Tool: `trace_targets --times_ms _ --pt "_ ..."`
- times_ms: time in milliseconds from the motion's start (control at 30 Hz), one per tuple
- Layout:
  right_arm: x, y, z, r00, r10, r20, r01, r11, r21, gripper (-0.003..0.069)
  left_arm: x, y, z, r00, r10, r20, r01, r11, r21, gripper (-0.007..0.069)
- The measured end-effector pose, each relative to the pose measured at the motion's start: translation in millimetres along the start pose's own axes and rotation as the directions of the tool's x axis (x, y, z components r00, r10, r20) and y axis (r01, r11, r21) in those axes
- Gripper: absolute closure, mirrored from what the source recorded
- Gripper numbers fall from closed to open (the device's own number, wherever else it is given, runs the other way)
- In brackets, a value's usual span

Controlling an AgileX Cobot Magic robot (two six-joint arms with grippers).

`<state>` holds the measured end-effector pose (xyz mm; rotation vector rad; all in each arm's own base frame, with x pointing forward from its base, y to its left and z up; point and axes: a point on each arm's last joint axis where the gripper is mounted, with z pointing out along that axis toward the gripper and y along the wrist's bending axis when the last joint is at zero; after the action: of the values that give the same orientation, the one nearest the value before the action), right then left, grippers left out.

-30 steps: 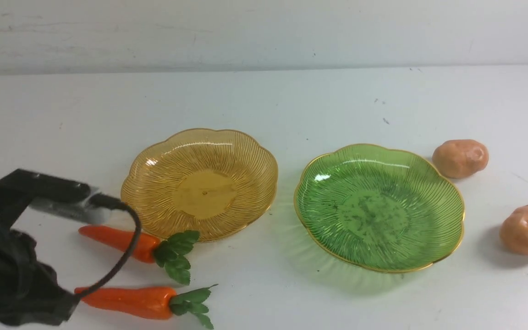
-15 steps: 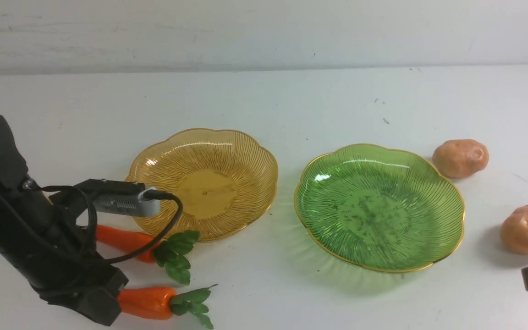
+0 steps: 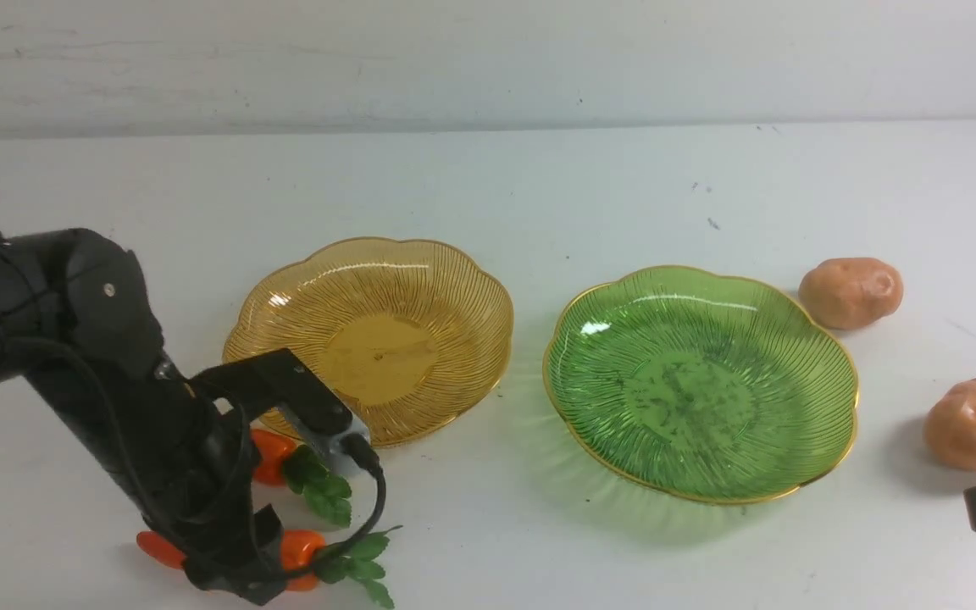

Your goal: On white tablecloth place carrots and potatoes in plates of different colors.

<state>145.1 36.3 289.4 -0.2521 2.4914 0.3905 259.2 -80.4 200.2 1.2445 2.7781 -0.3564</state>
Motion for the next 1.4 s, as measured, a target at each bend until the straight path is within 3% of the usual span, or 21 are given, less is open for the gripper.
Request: trace_targets --times_ms 133,267,333,467,567,667,767,867,933,1033,1167,1400 --pt "0.0 0.0 0.0 1.0 0.0 0.0 0.0 1.0 0.0 0.0674 -7.7 3.7 11.5 0.991 0.137 0.003 -0.137 0.99 -0.041 0.0215" --pt "0.0 0.0 0.0 1.0 0.0 0.0 0.0 1.0 0.0 0.0674 -13.2 8.4 24.1 0.985 0.171 -0.009 -0.171 0.984 -0.041 0.0215" --pt "-0.1 0.0 0.0 1.0 0.0 0.001 0.0 1.0 0.0 0.0674 -13.1 10.4 30.4 0.985 0.173 -0.027 -0.174 0.984 -0.031 0.0217" --pt "-0.1 0.0 0.0 1.0 0.0 0.001 0.0 1.0 0.0 0.0674 -11.2 14.7 46.8 0.987 0.136 -0.085 -0.136 0.991 0.007 0.0325" --pt "-0.1 0.0 0.0 1.0 0.001 0.001 -0.001 1.0 0.0 0.0674 -11.1 13.9 45.5 0.991 0.096 -0.094 -0.095 0.995 0.013 0.0364" --pt "-0.1 0.0 0.0 1.0 0.001 0.001 -0.001 1.0 0.0 0.0674 -17.9 7.3 11.7 0.994 0.043 -0.1 -0.04 0.999 0.023 0.0372" --pt "-0.1 0.0 0.0 1.0 0.001 0.001 -0.001 1.0 0.0 0.0674 -32.0 2.2 -35.0 0.999 0.049 0.001 -0.049 0.998 -0.044 0.0374" --pt "-0.1 0.1 0.0 1.0 0.001 0.001 -0.001 1.0 -0.001 0.0674 -59.4 4.6 -84.9 0.96 0.078 0.268 -0.02 0.977 -0.212 0.0374" --pt "-0.1 0.1 0.0 1.0 0.001 0.001 -0.001 1.0 -0.001 0.0674 -73.2 11.1 -91.7 0.919 0.083 0.385 0.024 0.964 -0.264 0.0373" --pt "0.0 0.3 0.0 1.0 0.002 0.0 -0.002 1.0 -0.003 0.0674 -95.3 37.4 -64.8 0.886 0.072 0.458 0.086 0.945 -0.316 0.0343" --pt "0.3 0.4 0.0 1.0 0.002 -0.003 -0.002 1.0 -0.004 0.0674 -103.9 53.0 -37.4 0.891 0.05 0.451 0.108 0.942 -0.317 0.0283" --pt "2.3 1.0 0.0 1.0 0.002 -0.025 -0.002 1.0 -0.011 0.0674 -108.0 61.5 -14.3 0.893 -0.032 0.449 0.166 0.95 -0.264 0.0052"
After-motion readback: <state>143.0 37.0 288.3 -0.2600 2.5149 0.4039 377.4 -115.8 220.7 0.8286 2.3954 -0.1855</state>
